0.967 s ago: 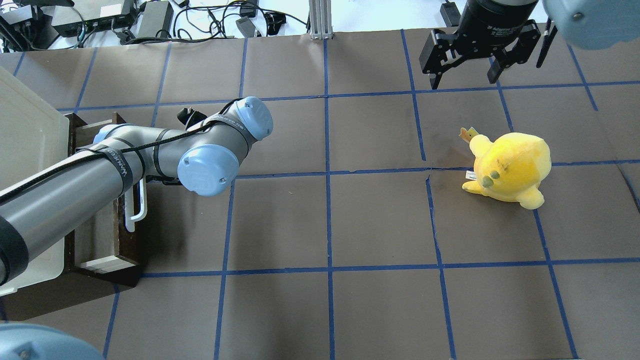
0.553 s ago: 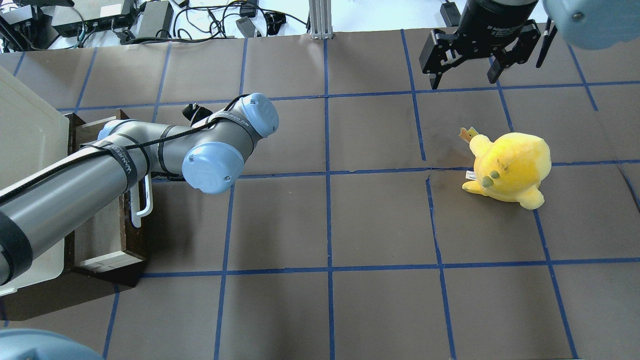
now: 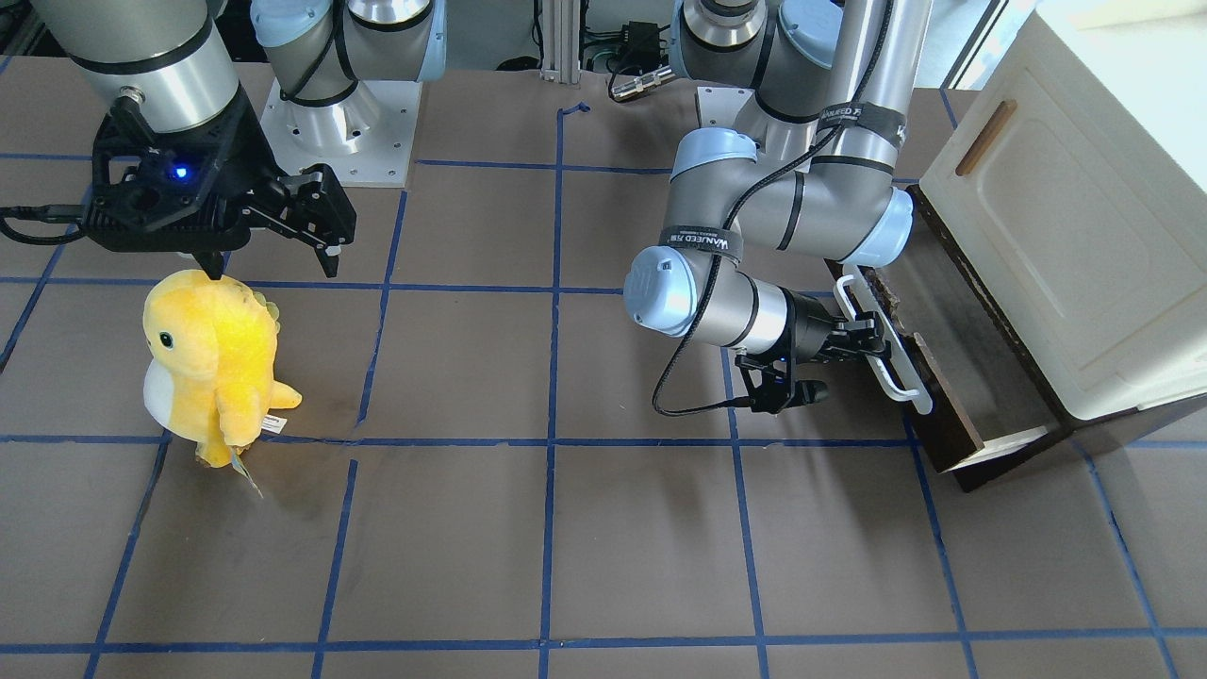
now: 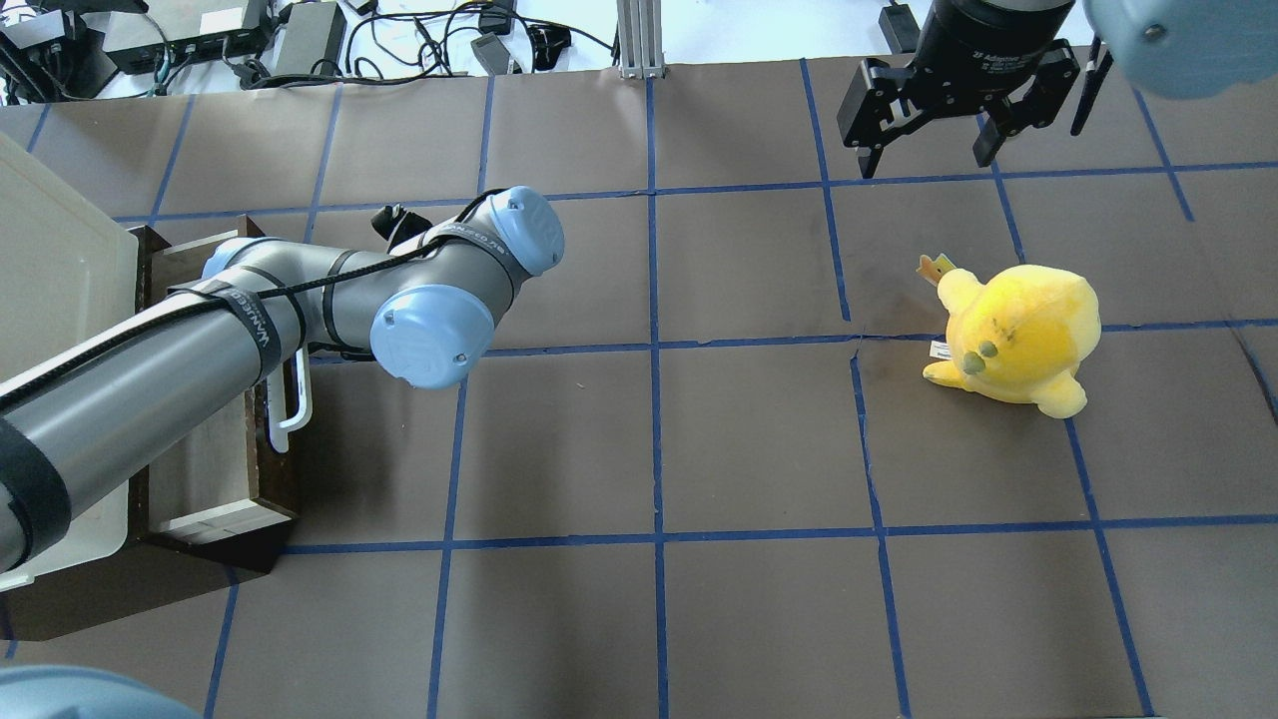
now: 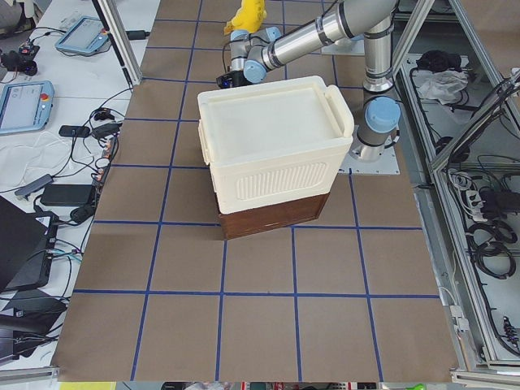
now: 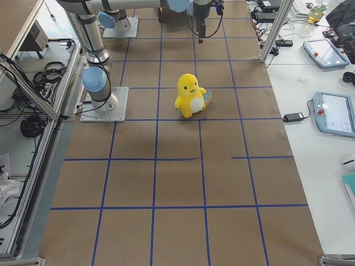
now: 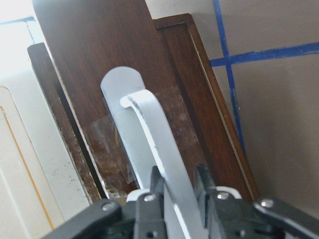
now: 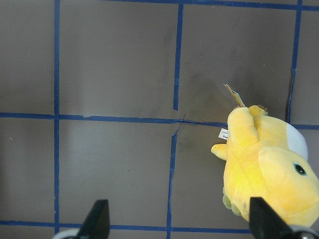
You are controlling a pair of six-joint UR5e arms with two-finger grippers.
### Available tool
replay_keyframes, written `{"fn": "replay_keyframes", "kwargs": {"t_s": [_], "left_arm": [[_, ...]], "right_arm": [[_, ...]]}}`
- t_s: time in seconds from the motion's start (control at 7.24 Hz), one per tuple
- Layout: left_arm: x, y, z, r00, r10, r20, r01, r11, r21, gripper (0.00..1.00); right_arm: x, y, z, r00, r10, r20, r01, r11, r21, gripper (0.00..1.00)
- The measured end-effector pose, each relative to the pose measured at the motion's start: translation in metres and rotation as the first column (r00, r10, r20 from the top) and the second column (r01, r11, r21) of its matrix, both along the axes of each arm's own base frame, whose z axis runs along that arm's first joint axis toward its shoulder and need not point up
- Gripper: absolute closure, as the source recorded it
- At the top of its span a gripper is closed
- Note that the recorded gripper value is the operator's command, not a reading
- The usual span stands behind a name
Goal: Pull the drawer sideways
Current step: 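Pull the handle with the left gripper, sliding the drawer outward, then hold the opened drawer handle with the left gripper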
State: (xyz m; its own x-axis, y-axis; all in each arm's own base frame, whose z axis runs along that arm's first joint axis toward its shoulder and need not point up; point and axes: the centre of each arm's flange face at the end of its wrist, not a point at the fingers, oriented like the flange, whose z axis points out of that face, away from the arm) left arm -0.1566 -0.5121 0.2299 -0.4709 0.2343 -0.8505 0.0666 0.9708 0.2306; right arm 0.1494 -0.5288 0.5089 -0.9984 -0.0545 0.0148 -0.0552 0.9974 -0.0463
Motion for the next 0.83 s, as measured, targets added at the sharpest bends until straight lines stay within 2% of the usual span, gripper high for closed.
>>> {"fn": "replay_keyframes", "kwargs": {"t_s": [0.83], "left_arm": [[-0.015, -0.002, 0.004, 0.999, -0.009, -0.036, 0.009, 1.000, 0.001, 0.68]], "right_arm": [[0.000, 0.000, 0.000, 1.000, 0.000, 0.000, 0.000, 1.000, 0.000, 0.00]]}}
